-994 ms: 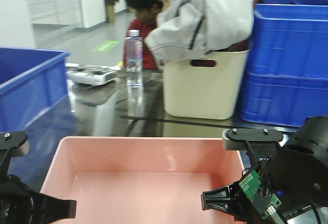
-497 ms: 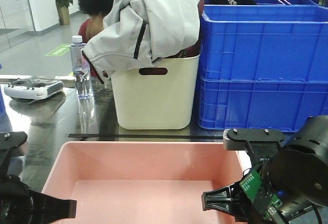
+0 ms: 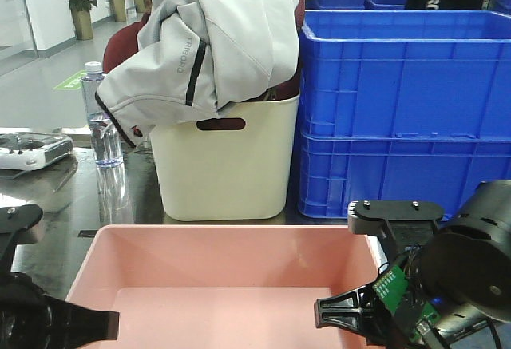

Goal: Grab pink bin and stack on right shelf
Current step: 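Lower the held pink bin onto the metal table surface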

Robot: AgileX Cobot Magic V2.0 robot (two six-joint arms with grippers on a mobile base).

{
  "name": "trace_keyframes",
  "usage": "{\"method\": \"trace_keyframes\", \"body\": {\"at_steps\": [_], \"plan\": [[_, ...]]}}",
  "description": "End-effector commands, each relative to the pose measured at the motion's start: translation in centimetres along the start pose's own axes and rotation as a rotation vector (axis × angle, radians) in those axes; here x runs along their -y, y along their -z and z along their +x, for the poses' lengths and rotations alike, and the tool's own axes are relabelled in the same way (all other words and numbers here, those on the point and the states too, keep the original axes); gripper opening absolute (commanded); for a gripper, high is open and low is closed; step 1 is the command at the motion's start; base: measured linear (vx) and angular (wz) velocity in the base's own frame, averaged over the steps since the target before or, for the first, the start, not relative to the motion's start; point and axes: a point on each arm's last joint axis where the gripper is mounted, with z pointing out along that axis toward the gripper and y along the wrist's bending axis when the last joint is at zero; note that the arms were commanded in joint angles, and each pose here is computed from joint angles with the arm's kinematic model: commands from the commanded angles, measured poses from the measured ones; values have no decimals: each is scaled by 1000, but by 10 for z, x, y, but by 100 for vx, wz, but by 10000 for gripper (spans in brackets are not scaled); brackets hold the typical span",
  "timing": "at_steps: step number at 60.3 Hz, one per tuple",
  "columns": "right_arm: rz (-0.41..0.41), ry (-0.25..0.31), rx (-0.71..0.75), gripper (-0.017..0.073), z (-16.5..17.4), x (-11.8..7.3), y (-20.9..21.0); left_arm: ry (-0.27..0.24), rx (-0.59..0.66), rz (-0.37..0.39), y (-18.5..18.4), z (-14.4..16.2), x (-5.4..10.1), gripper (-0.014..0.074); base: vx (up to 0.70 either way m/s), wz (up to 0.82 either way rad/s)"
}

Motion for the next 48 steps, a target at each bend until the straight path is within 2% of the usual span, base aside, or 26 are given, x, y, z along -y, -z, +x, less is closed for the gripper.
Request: {"method": "trace_keyframes", "body": {"at_steps": [1,48], "plan": [[46,30,95,29,-10,10,15,-15,108,24,16,-12,-1,175,8,-3],[46,30,97,29,-10,10,15,-15,113,29,17,-12,0,175,2,-1]]}}
